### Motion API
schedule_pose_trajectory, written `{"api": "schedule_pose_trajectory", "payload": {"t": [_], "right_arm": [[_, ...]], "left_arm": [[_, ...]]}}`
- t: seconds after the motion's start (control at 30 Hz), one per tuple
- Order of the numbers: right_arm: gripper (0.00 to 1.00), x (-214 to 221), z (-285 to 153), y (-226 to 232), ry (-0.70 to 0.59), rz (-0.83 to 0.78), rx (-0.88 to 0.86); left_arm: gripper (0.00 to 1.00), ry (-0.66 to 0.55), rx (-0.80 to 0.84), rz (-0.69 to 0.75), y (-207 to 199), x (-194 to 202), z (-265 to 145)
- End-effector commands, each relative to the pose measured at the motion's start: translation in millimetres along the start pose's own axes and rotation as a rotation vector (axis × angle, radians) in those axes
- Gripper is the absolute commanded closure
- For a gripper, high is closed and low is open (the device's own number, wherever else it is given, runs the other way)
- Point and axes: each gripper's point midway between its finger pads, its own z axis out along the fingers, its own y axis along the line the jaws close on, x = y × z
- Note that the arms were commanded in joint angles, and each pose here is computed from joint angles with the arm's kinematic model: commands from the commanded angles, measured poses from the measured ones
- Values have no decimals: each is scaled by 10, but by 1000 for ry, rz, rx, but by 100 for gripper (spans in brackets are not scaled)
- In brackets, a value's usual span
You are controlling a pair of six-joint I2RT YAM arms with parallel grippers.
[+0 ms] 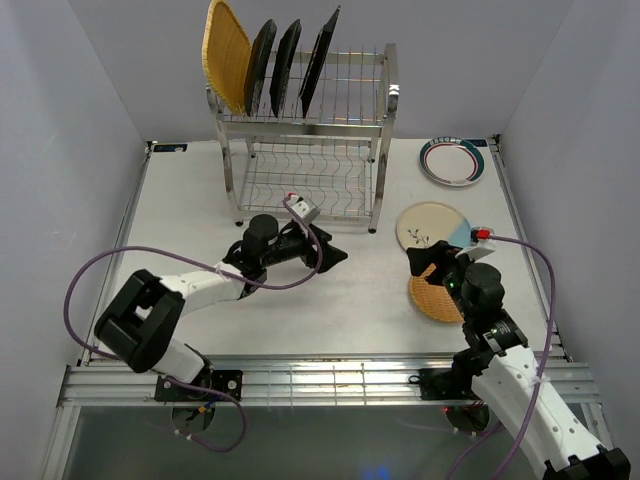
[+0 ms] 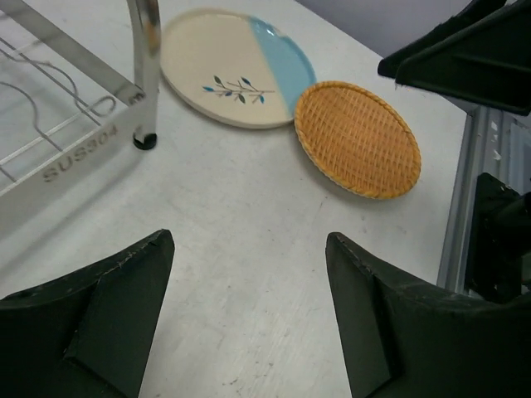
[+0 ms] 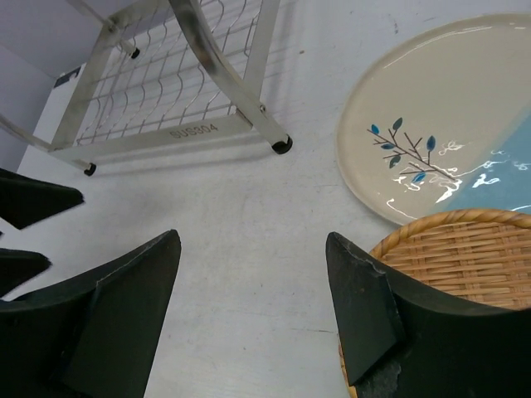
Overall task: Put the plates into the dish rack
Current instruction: Pick up the plate from the corner of the board.
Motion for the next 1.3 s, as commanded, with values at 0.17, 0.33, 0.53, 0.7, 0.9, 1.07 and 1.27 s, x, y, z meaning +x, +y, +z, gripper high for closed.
{"api": "schedule_pose_trajectory", "payload": {"t": [0.17,0.33,0.53,0.7,0.9,1.07,1.27], "right_arm": [[23,-440,-294,-99,-188,74,90],[23,-569,-431,-92,-238,92,96],[24,-637,-455,-72,-244,102,104],[23,-700,-504,-86,-257,106,124],[23,-760,-573,-89,-292,112,122],[23,-778,-595,-76,-297,115,116],[23,-758,-603,-82,-287,120,121]], "left_arm": [[11,127,137,-209,-270,339,457],[6,149,111,-206,-504,478,601],[4,188,94,-316,-721,604,697],[4,174,21,-463,-722,576,855],[3,276,-89,-605,-653,879,1140],[2,306,-109,-623,-728,964,1296],[2,351,-93,-689,-788,1132,1389]]}}
